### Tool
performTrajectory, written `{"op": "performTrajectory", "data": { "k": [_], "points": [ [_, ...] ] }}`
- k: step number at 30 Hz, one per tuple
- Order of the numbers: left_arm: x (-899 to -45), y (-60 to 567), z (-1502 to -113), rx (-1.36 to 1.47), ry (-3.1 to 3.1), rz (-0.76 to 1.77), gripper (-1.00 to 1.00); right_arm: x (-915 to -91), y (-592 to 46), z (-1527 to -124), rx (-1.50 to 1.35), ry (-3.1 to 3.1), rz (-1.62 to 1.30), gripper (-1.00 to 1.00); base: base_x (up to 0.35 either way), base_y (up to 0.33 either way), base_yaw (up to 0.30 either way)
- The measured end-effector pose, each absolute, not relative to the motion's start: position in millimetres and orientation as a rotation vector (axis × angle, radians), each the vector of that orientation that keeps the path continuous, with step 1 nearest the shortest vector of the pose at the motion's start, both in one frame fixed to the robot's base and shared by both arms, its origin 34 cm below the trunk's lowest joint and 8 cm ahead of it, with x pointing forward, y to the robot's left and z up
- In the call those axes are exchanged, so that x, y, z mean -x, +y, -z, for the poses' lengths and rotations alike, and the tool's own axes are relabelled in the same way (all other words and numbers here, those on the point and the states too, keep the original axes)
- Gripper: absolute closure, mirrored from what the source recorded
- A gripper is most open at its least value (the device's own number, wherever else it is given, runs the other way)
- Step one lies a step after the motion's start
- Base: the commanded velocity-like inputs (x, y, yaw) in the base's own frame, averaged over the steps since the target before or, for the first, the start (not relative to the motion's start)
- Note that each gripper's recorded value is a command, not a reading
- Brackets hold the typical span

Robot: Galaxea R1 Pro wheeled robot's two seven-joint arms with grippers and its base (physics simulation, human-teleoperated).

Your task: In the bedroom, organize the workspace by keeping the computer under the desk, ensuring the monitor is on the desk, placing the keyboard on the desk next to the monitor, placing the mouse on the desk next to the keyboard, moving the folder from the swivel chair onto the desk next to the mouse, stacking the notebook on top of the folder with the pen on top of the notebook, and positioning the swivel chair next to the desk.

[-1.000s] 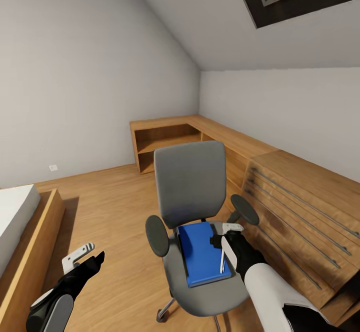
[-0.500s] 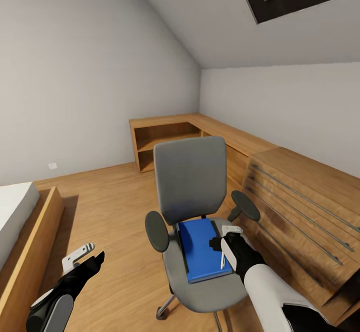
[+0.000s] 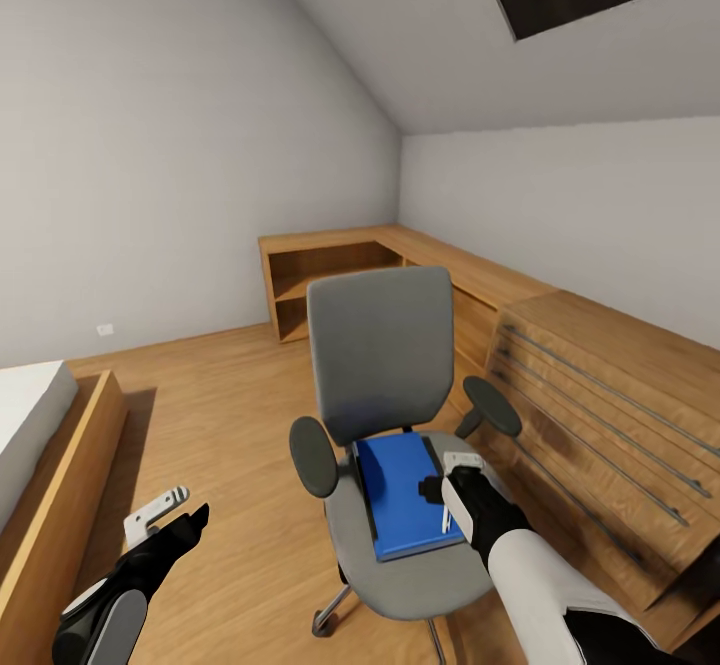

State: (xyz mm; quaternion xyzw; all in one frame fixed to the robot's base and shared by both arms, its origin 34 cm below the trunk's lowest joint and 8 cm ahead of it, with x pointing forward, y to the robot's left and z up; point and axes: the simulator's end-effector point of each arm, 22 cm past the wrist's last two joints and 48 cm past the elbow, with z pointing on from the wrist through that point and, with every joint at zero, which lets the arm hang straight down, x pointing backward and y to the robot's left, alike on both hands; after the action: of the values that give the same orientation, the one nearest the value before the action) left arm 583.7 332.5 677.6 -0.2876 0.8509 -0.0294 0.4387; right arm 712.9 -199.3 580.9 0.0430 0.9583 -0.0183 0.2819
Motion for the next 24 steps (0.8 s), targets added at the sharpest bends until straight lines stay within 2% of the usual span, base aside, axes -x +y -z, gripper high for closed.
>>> {"op": "performTrajectory", "data": {
  "k": [24],
  "points": [
    [-580.5,332.7,-655.8,0.715,2.114,0.072,-1.0,-710.0,-200.1,-559.4,-0.111,2.566,0.053,-1.0,0.0,0.0,0.0]
  ]
}}
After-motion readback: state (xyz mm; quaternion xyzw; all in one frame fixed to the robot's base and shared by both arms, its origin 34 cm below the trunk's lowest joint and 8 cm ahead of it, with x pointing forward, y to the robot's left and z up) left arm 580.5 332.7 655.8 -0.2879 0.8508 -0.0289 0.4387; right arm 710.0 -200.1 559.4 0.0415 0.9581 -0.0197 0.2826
